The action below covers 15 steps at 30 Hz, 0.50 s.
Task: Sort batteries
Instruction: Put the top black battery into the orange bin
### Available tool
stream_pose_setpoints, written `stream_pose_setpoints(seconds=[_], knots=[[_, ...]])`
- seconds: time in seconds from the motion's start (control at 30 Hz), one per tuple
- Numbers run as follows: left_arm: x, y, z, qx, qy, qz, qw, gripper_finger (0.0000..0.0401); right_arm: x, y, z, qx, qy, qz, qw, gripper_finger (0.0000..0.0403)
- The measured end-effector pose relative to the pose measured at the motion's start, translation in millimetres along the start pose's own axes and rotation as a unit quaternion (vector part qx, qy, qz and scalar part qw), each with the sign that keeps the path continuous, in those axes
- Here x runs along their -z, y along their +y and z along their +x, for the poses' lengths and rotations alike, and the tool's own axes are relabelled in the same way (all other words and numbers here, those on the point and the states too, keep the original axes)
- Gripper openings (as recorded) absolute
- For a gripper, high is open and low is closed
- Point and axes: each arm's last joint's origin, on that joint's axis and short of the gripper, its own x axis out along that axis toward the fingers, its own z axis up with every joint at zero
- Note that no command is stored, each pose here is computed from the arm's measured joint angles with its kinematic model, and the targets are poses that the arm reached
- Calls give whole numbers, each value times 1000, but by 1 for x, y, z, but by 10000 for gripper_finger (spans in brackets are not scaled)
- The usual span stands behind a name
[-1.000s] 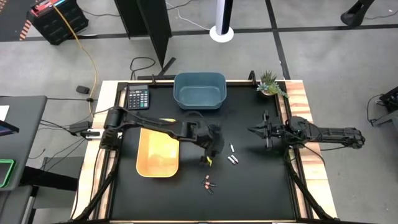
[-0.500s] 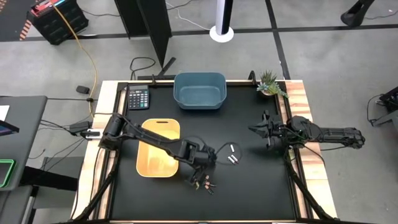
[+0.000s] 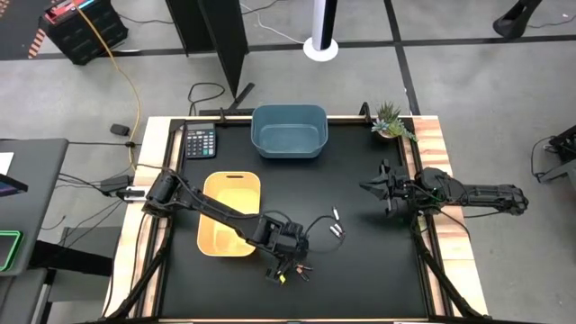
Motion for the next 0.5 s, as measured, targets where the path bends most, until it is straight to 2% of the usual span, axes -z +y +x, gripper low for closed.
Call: stream_pose_setpoints(seconds=[0.1, 0.2, 0.3, 0.5], knots=[[0, -3, 7, -4, -1, 9, 1000, 249, 0, 0, 0, 1, 0, 0, 1000, 31], [6, -2, 18, -12, 19, -39, 999, 249, 0, 0, 0, 1, 0, 0, 1000, 31], [3, 4, 20, -17, 5, -100, 995, 249, 0, 0, 0, 1, 0, 0, 1000, 31], [2, 8, 19, -18, -5, -153, 988, 249, 0, 0, 0, 1, 1, 0, 1000, 31]])
